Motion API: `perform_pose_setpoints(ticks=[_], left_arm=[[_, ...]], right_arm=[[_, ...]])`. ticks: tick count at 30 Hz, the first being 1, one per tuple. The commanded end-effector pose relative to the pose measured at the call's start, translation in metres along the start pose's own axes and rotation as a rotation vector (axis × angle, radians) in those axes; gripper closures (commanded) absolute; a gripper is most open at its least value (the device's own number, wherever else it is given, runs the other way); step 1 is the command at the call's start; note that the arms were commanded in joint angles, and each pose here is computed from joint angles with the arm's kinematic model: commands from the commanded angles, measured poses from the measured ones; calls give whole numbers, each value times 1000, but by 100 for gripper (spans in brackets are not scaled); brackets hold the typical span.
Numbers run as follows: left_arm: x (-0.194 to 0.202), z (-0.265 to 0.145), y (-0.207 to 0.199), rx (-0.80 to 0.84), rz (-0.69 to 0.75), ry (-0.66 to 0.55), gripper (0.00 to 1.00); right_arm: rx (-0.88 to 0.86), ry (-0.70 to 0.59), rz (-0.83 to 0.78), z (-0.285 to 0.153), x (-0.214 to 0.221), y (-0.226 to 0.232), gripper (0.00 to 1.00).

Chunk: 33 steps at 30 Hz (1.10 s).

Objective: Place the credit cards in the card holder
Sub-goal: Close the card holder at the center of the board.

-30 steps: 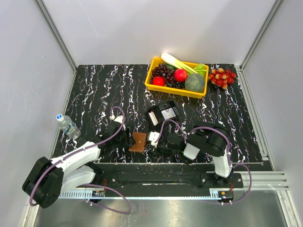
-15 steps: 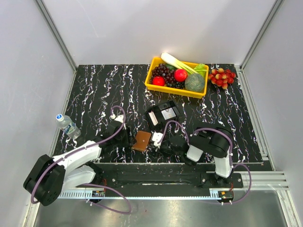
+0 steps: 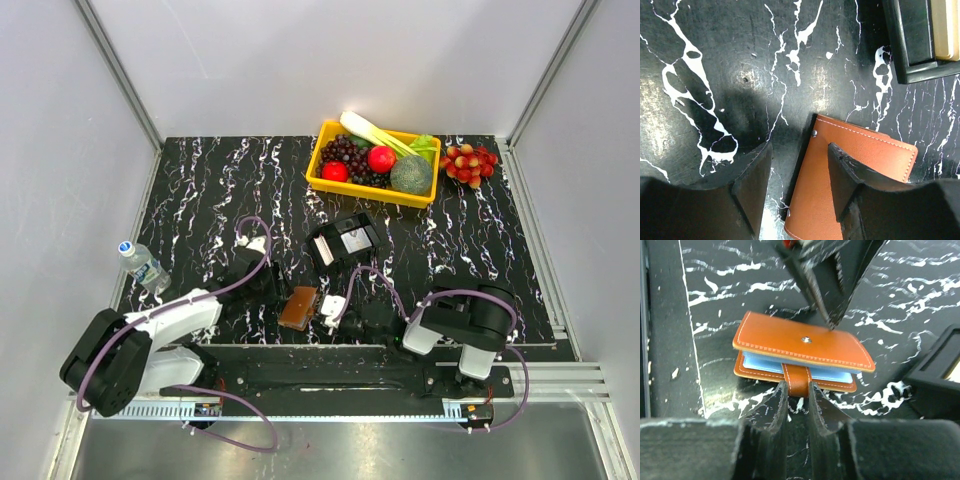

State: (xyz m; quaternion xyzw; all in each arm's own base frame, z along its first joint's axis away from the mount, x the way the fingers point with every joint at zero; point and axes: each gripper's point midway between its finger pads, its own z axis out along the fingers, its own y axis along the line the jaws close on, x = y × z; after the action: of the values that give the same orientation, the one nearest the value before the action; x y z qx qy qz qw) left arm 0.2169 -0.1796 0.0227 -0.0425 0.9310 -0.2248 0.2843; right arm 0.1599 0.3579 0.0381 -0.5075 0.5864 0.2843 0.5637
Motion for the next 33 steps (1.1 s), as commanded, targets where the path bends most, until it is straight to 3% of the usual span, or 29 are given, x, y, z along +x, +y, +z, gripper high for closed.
perform_pose_setpoints(ticks=[1,22,33], left_arm=[[21,4,22,-85,-11,72,47],[28,13,23,-78,-47,93,48],[25,9,6,13,2,89,56]], right_arm=[[135,-281,-26,-4,-84,-29,100],[250,-394,-61,-8,-132,-46,100],[273,-362,-53,-4,-123,-47,100]])
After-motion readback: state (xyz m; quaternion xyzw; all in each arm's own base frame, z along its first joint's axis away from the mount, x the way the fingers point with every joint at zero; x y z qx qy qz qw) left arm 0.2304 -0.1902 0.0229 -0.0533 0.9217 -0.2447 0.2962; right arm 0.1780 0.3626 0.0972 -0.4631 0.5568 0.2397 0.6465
